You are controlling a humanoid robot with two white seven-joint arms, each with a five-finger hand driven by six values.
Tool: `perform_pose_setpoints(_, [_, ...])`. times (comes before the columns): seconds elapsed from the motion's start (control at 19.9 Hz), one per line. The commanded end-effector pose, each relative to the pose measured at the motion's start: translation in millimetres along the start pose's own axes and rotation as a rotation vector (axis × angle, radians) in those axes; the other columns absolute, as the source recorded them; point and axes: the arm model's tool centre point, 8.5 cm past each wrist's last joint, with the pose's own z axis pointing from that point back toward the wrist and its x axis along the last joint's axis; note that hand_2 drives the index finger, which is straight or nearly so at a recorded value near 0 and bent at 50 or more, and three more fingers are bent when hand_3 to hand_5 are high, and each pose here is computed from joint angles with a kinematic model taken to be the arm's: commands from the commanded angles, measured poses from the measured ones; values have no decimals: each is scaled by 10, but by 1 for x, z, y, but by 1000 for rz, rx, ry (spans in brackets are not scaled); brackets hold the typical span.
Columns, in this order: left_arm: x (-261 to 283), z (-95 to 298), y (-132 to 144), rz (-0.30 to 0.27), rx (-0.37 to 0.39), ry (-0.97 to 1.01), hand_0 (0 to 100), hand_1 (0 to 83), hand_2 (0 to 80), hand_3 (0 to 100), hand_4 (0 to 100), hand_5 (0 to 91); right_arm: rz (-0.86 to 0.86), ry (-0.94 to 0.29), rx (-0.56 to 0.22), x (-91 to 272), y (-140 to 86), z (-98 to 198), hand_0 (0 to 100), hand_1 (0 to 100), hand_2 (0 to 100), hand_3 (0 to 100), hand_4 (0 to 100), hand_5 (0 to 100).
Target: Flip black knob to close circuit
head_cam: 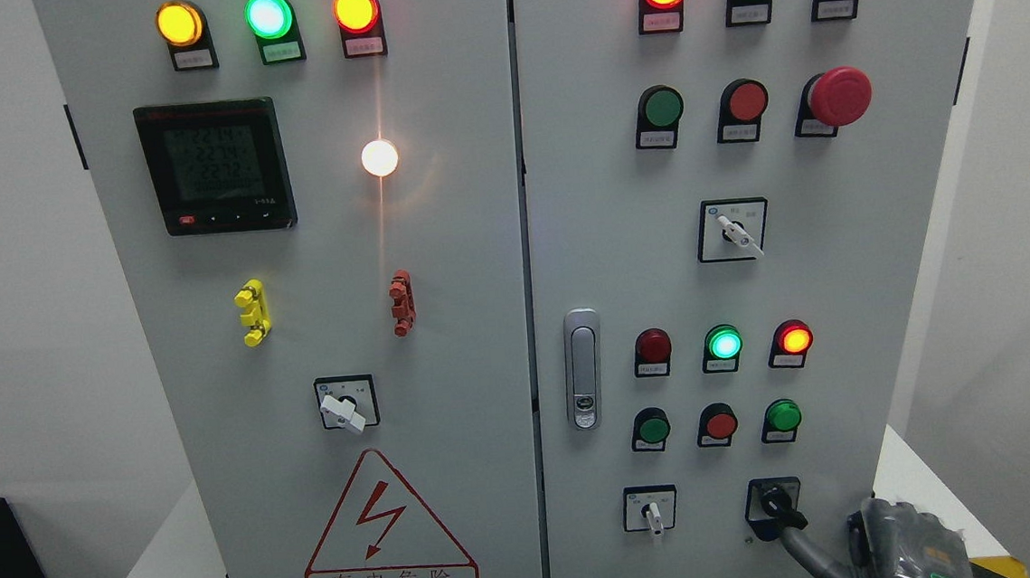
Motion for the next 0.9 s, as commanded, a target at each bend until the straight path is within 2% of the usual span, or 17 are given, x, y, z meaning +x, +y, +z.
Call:
perform_pose_setpoints(0.0, [0,0,0,0,-1,-1,120,556,0,0,0,0,-5,-26,-25,6,-3,4,0,0,888,1000,963,964])
perform_pose_setpoints(0.65, [0,0,0,-1,-1,-2,120,556,0,0,0,0,35,-111,23,29,22,20,0,0,889,1000,965,970])
perform_pose_setpoints(0.85, [0,0,0,0,-1,0,120,556,0,0,0,0,37,-145,11,40,26,27,0,0,888,1000,966,970])
